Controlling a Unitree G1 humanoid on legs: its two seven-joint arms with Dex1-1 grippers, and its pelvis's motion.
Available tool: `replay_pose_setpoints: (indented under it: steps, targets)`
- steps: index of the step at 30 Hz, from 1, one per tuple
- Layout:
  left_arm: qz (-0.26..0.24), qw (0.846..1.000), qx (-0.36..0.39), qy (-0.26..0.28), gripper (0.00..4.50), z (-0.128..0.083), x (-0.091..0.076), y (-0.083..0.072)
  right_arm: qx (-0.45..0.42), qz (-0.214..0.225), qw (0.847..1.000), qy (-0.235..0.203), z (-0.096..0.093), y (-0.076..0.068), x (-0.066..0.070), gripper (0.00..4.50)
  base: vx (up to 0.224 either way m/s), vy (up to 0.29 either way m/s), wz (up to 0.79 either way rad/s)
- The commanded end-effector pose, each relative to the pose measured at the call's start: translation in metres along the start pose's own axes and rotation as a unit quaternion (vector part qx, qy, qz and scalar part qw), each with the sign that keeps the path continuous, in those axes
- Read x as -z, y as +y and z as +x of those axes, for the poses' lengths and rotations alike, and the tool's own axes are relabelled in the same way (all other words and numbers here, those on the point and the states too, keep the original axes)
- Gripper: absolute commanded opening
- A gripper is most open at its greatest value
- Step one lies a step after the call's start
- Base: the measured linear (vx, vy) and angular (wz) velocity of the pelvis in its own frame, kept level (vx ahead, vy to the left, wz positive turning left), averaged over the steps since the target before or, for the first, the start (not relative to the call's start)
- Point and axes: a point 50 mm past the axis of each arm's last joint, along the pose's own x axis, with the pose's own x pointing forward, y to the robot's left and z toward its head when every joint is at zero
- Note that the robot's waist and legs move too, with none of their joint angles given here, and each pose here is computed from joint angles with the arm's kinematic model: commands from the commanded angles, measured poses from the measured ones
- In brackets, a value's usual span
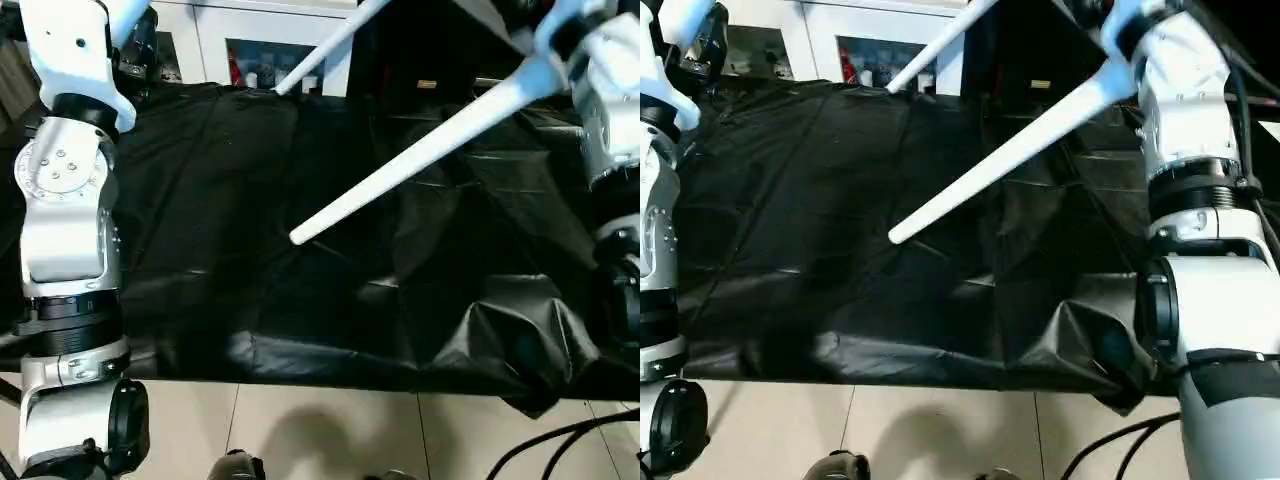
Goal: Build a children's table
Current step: Flip table
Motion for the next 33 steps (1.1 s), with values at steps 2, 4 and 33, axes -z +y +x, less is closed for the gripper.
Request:
replay_pose_setpoints:
  steps: [2,4,33]
  targets:
    - [-0.041,0.999,0.007,-0.032,2.56,0.002,-0.015,-0.011,-0.056,-0.006,0.998,-0.025,0.005,0.021,-0.004,3.76,0.000,0.000,0.00]
    - [-0.041,0.999,0.007,-0.032,2.55,0.002,-0.016,-0.012,-0.056,-0.010,0.998,-0.031,0.004,0.021,-0.005,3.79,0.000,0.000,0.00]
    - [-0.024,1.000,0.008,0.005,2.33,0.000,-0.007,-0.012,-0.218,0.239,0.946,-0.028,-0.079,0.180,0.039,4.50,0.000,0.000,0.00]
